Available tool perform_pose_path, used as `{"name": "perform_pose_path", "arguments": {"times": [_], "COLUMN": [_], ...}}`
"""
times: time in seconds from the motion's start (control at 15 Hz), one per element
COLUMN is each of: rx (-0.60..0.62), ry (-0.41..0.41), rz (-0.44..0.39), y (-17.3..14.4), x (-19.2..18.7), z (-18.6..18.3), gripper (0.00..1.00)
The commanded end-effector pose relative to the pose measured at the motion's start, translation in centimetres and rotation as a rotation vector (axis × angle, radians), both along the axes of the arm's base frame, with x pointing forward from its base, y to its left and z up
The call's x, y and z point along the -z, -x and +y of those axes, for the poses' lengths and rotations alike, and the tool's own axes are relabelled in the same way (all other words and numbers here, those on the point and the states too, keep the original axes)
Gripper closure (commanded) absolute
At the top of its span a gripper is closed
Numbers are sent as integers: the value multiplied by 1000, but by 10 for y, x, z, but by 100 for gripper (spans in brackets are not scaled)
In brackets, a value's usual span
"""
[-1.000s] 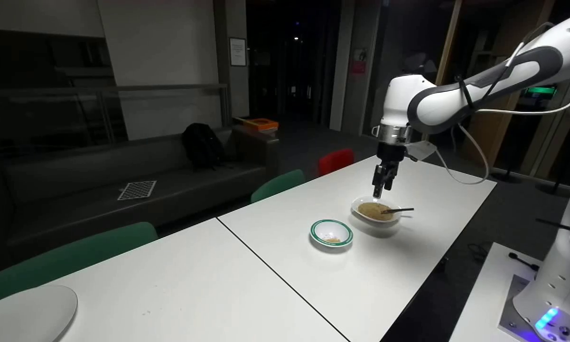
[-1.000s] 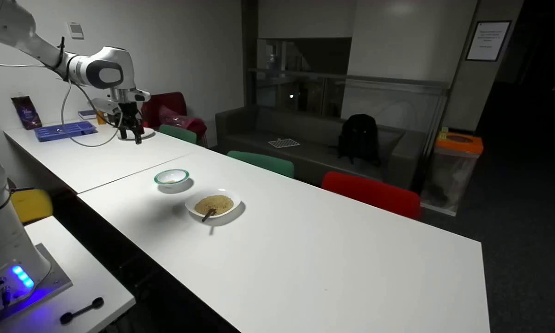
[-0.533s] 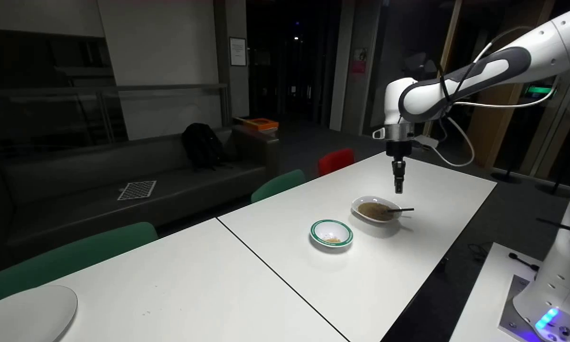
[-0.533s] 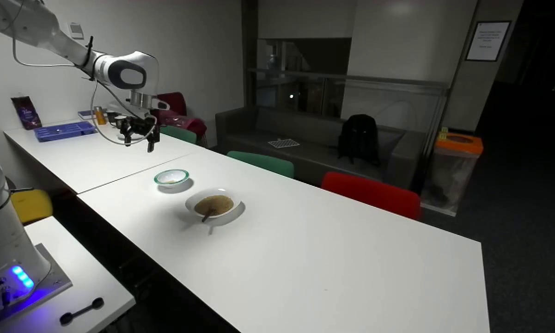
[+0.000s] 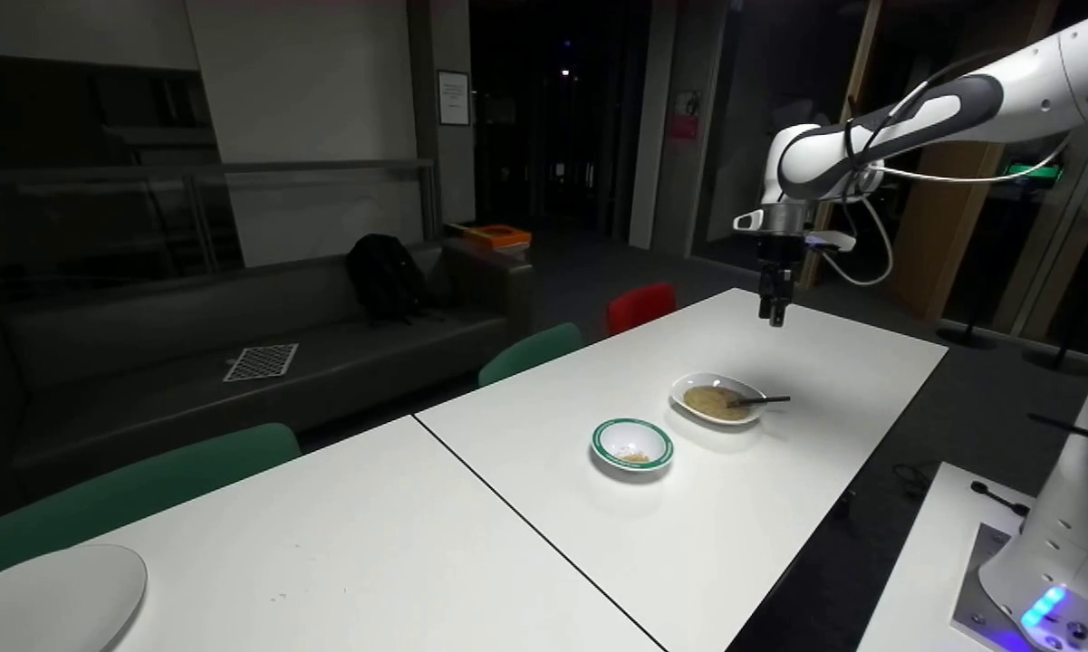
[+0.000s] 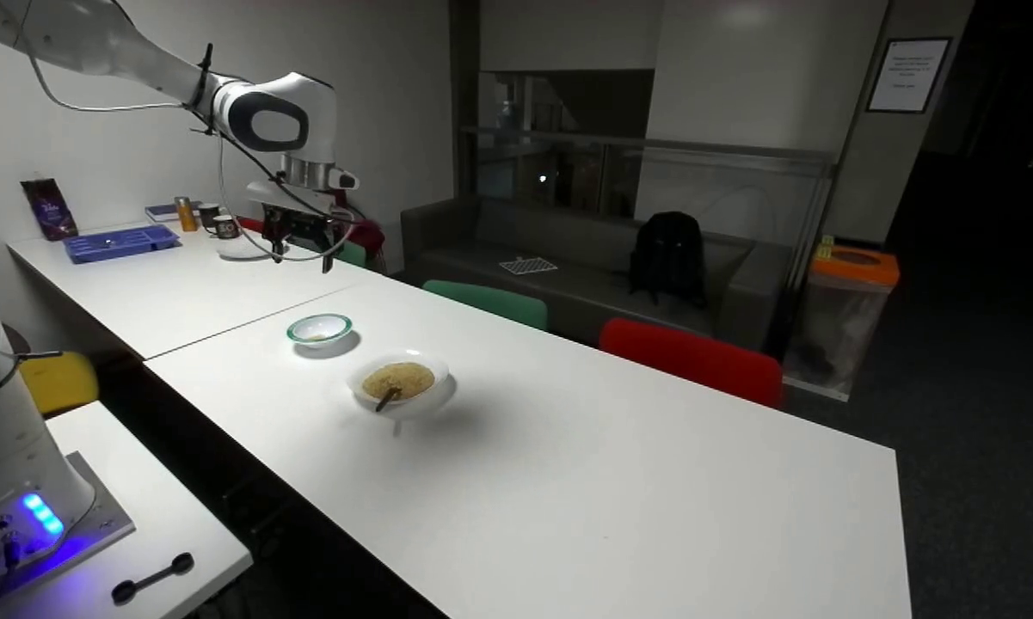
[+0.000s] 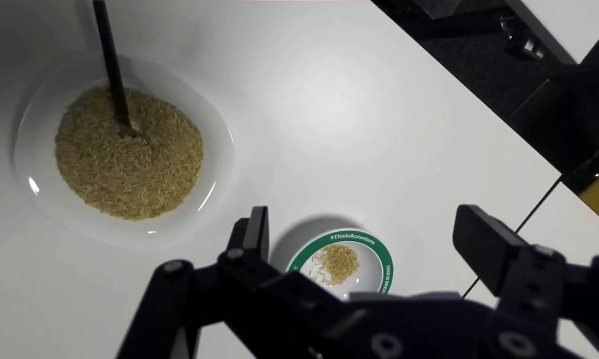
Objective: Scoop some contents from the white plate using the spoon and put it in the bowl.
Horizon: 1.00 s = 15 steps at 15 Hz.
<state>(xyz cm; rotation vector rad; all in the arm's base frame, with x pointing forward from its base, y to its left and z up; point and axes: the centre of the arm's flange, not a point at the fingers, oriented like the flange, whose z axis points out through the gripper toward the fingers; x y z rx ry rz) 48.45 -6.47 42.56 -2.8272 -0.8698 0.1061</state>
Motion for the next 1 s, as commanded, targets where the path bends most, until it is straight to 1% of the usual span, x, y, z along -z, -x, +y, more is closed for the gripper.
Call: {"name": "perform_pose_path", "arguments": {"times": [0.0, 0.2, 0.27, 0.4, 0.47, 0.73, 0.8, 0.93], "rx": [0, -9, -36, -139, -198, -373, -405, -429], "ry": [0, 1, 30, 76, 90, 87, 77, 70], "rz": [3, 12, 10, -6, -20, -90, -108, -147], "y": [0, -1, -4, -11, -15, -29, -31, -32], "x": [1, 6, 13, 28, 32, 52, 57, 61], "z": [0, 5, 11, 10, 4, -19, -29, -48], "gripper": [0, 0, 0, 0, 0, 0, 0, 0]}}
